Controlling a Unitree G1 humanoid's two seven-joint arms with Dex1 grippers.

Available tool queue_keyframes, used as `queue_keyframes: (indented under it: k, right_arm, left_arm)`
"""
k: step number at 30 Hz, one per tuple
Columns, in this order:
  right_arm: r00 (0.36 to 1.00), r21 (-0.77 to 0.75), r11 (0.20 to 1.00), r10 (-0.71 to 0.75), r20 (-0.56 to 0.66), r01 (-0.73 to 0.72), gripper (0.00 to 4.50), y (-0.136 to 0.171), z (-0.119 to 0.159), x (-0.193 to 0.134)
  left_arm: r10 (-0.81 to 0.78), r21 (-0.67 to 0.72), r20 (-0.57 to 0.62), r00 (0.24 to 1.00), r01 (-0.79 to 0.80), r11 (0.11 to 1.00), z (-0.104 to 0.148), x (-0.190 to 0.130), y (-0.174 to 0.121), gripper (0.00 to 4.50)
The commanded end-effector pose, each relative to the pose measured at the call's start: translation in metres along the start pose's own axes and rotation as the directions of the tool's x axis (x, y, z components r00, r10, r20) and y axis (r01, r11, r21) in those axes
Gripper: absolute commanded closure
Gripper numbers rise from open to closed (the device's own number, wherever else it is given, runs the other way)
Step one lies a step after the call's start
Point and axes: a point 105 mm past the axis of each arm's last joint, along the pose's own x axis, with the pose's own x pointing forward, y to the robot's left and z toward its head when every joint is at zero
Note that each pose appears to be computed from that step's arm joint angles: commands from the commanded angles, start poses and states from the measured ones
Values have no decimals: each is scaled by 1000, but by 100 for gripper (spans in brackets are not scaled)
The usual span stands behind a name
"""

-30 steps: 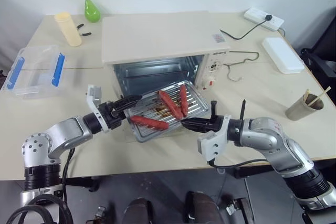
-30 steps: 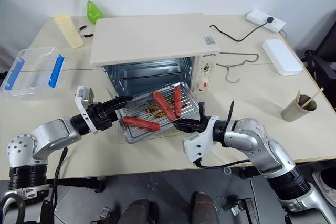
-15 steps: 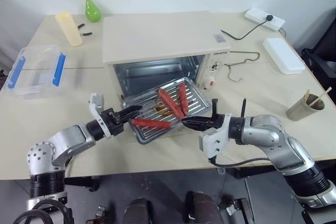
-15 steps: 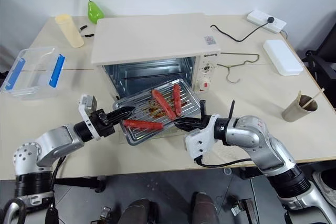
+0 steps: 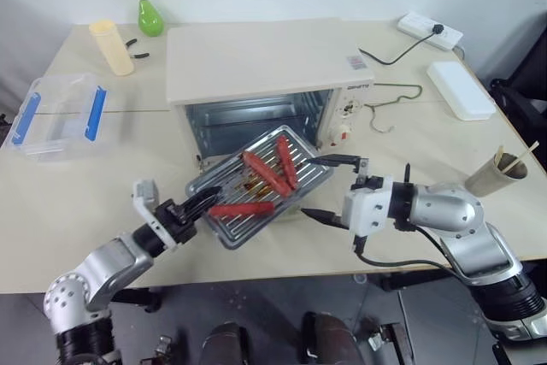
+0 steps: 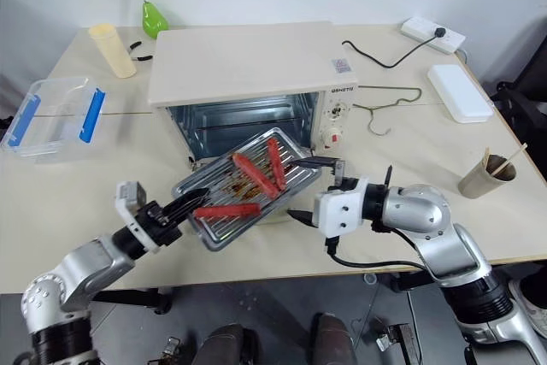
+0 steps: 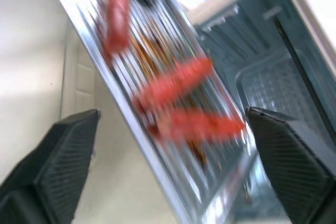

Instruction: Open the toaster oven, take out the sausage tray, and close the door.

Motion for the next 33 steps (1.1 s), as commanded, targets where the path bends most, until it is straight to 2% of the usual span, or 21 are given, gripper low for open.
queue_keyframes:
  k: [1, 3, 5, 9, 12, 14, 15, 16, 19, 23, 26, 29, 33]
  right_arm:
    - [1000, 160, 987, 13, 19, -15, 2, -5, -10, -27]
    - [1000, 265, 964, -8, 25, 1, 2, -7, -20, -39]
    - [999, 321, 946, -45, 12, 39, 2, -12, -28, -44]
    - [997, 486, 870, -62, -52, 80, 2, -6, -56, -55]
    - [994, 555, 824, -85, -75, 113, 56, -4, -69, -60]
    - [993, 619, 777, -69, -98, 115, 122, -1, -78, -62]
    - [993, 646, 755, -52, -106, 109, 170, 2, -82, -63]
    - [993, 676, 731, -21, -115, 94, 196, 7, -85, -64]
    - [990, 684, 724, 15, -139, 85, 295, 13, -94, -67]
    - [984, 729, 679, 56, -168, 86, 436, 20, -110, -68]
    - [987, 748, 662, 77, -138, 53, 444, 21, -109, -63]
    - [992, 771, 637, 85, -98, 22, 444, 21, -109, -52]
    - [995, 785, 616, 98, 13, -70, 444, 22, -99, -35]
  left_arm:
    - [-85, 51, -2, 996, 85, 995, 1, -49, -13, 450]
    - [-68, 38, -1, 998, 68, 997, -3, -76, -11, 450]
    - [-52, 25, 15, 999, 51, 998, -5, -90, -9, 450]
    - [-63, 4, 145, 987, 63, 998, -8, -122, -9, 450]
    - [-67, 9, 234, 970, 67, 998, -13, -137, -11, 450]
    - [-61, 8, 274, 960, 61, 998, -18, -143, -12, 450]
    - [-57, 7, 293, 955, 57, 998, -21, -146, -12, 450]
    - [-61, 13, 315, 947, 60, 998, -24, -149, -14, 450]
    - [-52, 42, 439, 897, 37, 998, -22, -152, -15, 450]
    - [-20, -9, 649, 760, 34, 999, -36, -161, -11, 450]
    - [33, -54, 740, 672, 11, 998, -30, -161, -4, 450]
    - [71, -92, 780, 621, 1, 996, -22, -156, 1, 450]
    - [119, -141, 794, 596, -10, 990, -12, -146, 5, 450]
